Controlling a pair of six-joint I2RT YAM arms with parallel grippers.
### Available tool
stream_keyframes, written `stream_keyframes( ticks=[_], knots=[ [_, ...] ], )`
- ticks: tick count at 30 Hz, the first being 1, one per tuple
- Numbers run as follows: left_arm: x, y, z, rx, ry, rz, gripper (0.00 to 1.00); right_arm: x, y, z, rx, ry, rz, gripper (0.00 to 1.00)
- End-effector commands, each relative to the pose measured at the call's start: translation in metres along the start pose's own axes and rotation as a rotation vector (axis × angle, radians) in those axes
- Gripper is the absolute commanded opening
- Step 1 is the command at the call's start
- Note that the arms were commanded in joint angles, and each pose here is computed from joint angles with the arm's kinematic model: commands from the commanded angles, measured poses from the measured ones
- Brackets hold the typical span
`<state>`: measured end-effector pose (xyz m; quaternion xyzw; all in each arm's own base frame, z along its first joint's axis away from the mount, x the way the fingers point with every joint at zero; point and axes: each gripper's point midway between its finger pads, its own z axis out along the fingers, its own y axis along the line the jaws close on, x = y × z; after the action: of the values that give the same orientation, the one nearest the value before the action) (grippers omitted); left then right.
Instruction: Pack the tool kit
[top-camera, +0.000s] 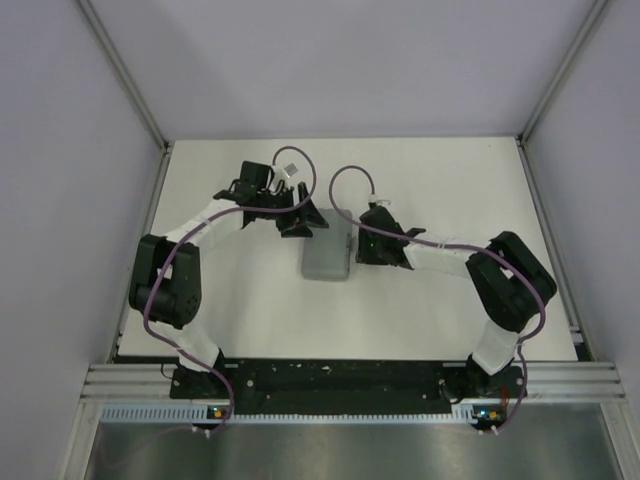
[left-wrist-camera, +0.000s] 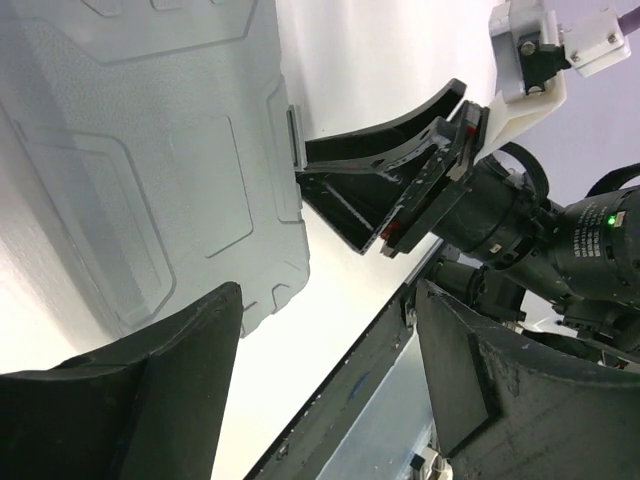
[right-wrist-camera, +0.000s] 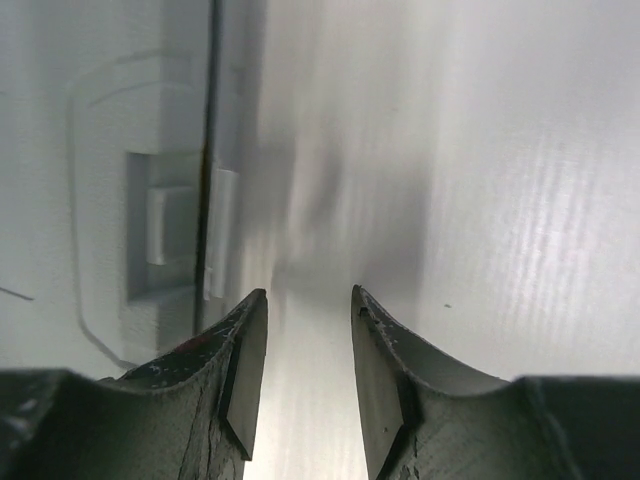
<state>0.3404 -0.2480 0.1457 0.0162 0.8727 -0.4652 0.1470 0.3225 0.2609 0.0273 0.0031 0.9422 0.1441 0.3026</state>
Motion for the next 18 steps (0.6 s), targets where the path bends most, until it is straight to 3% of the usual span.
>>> stream_keyframes(
  ticks=[1, 7, 12, 18],
  knots=[
    [-0.007, 0.002, 0.000, -0.015, -0.039, 0.041, 0.74, -0.016, -0.016, -0.015, 0.027, -0.062, 0.043, 0.39],
    [-0.001, 0.043, 0.007, -0.168, -0.045, 0.012, 0.75, -0.022, 0.002, -0.030, -0.074, -0.059, -0.012, 0.43],
    [0.010, 0.063, 0.015, -0.205, -0.016, -0.020, 0.75, -0.016, 0.024, -0.036, -0.205, -0.018, -0.048, 0.47],
    [0.020, 0.073, 0.020, -0.206, 0.005, -0.048, 0.76, 0.001, 0.023, -0.033, -0.239, 0.021, -0.075, 0.48]
  ],
)
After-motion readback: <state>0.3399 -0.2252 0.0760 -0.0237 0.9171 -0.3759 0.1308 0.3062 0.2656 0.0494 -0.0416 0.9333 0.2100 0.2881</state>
